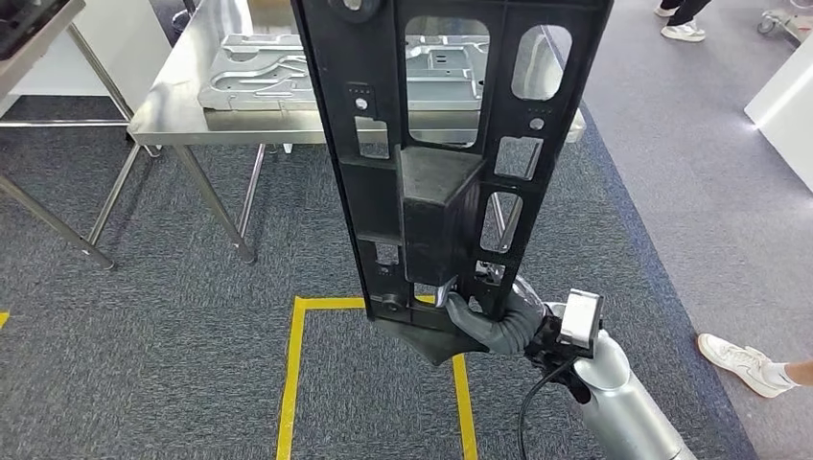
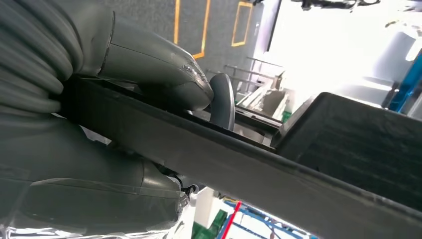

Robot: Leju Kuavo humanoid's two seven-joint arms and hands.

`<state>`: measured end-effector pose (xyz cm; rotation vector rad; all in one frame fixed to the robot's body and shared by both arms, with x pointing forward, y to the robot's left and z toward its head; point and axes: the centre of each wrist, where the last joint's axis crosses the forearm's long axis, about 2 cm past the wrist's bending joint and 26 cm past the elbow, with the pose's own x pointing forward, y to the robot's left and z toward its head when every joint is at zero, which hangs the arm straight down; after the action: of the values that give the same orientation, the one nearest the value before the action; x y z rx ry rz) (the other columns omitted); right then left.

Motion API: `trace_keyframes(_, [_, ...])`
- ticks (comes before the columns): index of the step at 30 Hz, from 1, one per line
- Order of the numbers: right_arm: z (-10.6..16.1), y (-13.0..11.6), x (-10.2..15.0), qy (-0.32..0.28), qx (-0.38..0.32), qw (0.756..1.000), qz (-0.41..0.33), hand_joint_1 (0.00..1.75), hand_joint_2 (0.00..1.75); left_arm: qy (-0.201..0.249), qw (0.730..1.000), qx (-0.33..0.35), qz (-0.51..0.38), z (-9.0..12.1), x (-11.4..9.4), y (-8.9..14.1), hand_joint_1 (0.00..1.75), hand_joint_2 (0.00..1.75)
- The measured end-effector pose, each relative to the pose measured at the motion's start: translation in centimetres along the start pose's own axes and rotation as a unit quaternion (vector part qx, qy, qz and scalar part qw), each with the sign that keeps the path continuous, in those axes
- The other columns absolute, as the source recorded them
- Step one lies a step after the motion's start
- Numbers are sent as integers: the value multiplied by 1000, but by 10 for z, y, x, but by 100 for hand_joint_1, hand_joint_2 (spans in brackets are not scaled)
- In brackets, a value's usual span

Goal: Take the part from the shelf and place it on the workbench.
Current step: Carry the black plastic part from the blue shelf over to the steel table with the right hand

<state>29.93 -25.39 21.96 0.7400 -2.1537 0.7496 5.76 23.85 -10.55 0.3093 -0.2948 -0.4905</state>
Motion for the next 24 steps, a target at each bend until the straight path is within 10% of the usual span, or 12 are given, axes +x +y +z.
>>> trace_keyframes(24, [6, 6, 0, -7, -2, 1000, -13, 175, 175, -3, 1000, 0, -9, 0, 0, 1, 0, 175])
